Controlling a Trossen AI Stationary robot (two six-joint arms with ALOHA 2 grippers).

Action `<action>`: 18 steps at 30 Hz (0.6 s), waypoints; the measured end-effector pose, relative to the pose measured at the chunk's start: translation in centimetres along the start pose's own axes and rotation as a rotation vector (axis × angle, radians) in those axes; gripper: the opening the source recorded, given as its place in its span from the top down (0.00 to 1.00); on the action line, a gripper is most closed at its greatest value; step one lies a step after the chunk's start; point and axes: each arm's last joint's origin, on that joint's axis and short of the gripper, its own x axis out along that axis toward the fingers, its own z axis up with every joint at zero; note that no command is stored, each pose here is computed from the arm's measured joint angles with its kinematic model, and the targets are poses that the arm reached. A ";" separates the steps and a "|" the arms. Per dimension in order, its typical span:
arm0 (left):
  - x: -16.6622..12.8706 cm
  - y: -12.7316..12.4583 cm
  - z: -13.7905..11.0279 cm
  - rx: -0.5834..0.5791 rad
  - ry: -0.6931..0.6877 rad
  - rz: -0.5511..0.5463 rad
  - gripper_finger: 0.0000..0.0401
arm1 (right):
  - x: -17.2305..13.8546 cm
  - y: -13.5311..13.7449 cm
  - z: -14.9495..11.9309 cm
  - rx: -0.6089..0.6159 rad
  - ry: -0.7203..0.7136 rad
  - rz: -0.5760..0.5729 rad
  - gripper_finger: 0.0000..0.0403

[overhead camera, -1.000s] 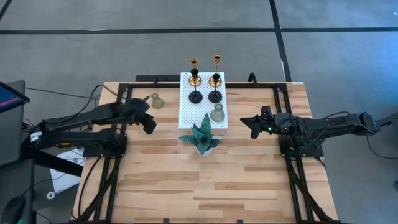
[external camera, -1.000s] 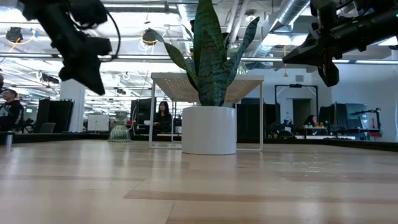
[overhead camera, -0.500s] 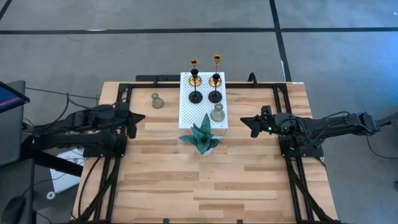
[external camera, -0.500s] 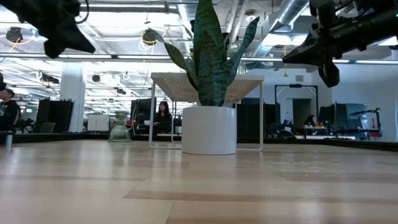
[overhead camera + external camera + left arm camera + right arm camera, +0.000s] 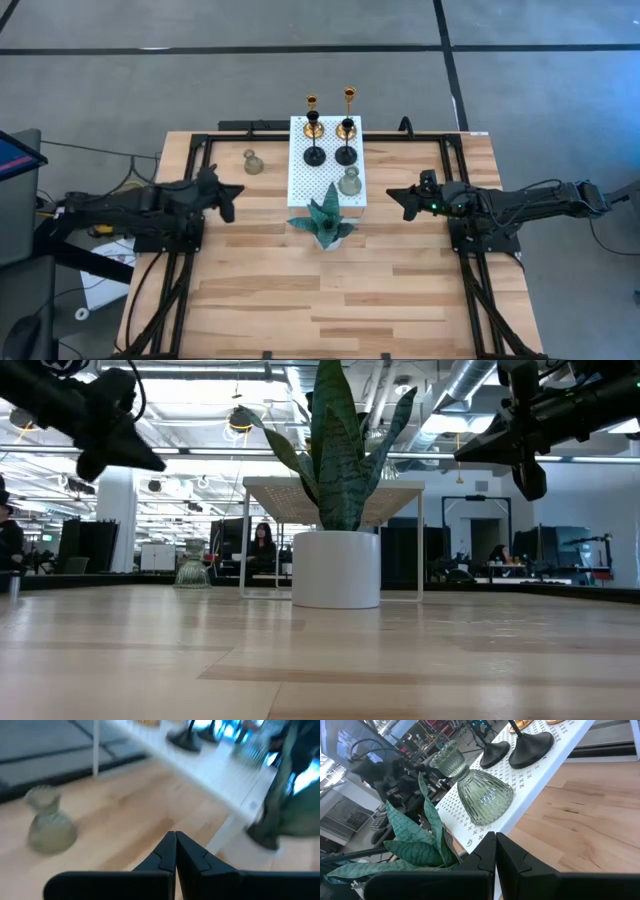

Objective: Pick & Place candle stick holders
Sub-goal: Put the transparent candle holder on the shelf aligned with the other transparent candle holder

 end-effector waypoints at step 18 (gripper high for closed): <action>0.2 -7.7 -1.2 0.135 -0.207 0.107 0.99 | 0.0 0.0 0.0 0.000 0.000 0.000 1.00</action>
